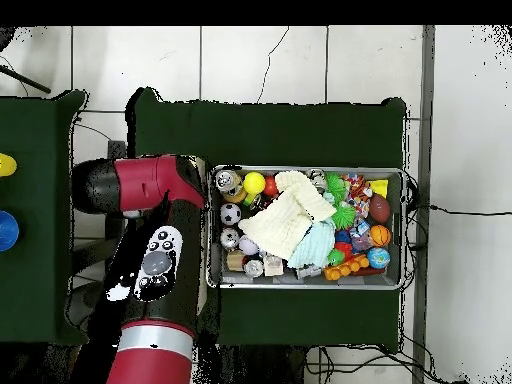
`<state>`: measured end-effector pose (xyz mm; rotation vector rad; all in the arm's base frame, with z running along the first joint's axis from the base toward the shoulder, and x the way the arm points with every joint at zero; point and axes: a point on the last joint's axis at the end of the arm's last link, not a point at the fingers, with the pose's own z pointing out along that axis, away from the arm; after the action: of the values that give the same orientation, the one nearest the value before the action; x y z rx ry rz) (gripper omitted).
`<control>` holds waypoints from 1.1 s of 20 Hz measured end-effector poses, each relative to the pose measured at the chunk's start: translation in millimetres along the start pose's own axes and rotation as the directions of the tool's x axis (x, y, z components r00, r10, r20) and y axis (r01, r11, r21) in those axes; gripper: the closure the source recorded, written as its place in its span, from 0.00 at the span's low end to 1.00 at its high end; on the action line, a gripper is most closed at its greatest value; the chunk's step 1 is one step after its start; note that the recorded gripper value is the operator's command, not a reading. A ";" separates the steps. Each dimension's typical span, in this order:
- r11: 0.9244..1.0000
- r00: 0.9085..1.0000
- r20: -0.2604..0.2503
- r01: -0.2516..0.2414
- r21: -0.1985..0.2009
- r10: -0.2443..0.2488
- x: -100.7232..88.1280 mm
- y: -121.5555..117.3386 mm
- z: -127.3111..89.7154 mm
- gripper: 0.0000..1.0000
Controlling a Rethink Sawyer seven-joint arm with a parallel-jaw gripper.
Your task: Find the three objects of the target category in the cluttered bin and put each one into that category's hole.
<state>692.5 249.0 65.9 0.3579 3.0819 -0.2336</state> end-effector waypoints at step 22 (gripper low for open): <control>1.000 0.999 0.031 0.008 0.008 -0.008 2.9 2.8 15.2 1.00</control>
<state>690.5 250.0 50.3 0.3386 3.0538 -0.2491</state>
